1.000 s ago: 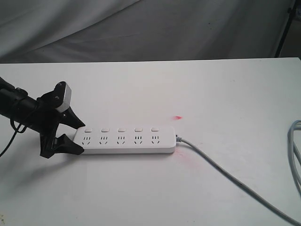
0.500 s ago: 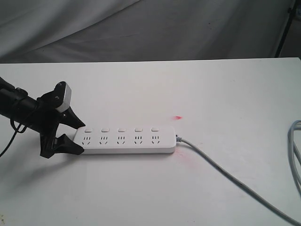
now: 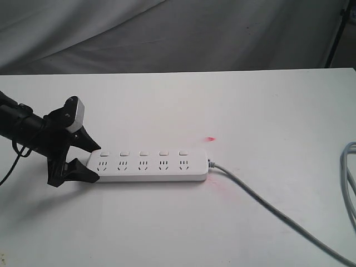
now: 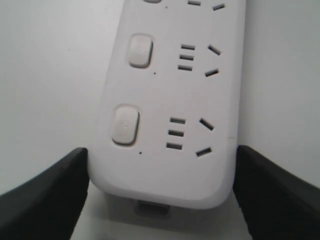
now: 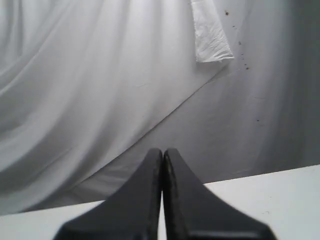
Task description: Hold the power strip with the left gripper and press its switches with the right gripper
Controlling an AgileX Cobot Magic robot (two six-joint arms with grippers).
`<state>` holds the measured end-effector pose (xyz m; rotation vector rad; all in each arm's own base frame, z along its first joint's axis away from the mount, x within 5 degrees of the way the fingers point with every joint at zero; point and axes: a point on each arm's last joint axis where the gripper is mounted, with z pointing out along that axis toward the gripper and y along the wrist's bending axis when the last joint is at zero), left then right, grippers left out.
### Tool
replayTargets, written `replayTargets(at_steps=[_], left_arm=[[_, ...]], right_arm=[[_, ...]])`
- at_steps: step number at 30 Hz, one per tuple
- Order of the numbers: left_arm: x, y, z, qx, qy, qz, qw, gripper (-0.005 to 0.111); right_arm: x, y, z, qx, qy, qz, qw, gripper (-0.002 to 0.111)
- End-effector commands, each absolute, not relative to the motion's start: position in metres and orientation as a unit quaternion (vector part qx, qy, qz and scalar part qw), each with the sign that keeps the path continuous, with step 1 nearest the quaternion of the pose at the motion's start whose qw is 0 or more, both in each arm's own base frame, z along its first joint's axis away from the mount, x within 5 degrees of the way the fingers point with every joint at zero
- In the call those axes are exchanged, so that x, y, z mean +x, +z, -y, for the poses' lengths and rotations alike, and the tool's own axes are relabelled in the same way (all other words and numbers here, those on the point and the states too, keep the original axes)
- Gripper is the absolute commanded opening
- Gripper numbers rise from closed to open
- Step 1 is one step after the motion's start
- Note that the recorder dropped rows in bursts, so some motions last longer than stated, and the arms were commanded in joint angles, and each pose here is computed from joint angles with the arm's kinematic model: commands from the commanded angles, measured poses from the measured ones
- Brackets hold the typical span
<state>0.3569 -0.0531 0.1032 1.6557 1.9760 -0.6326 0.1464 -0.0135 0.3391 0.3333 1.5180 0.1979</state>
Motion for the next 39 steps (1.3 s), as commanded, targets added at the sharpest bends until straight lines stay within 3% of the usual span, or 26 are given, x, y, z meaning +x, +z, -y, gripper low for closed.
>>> replayTargets(at_steps=[1, 13, 21, 27, 39], left_arm=[[0.359, 0.105, 0.056, 0.602, -0.233, -0.722, 0.248, 0.000], [0.359, 0.105, 0.056, 0.602, -0.233, -0.722, 0.248, 0.000], [0.359, 0.105, 0.056, 0.602, -0.233, -0.722, 0.248, 0.000], [0.359, 0.105, 0.056, 0.602, -0.233, -0.722, 0.248, 0.000], [0.359, 0.105, 0.056, 0.602, -0.233, -0.722, 0.248, 0.000]], right_arm=[[0.182, 0.360, 0.005, 0.093, 0.068, -0.727, 0.677, 0.000], [0.263, 0.403, -0.006, 0.030, 0.017, -0.818, 0.574, 0.000], [0.302, 0.412, -0.031, -0.134, 0.067, -0.850, 0.505, 0.000], [0.331, 0.397, -0.052, -0.285, 0.115, -0.828, 0.469, 0.000], [0.380, 0.335, -0.075, -0.388, 0.133, -0.797, 0.444, 0.000]])
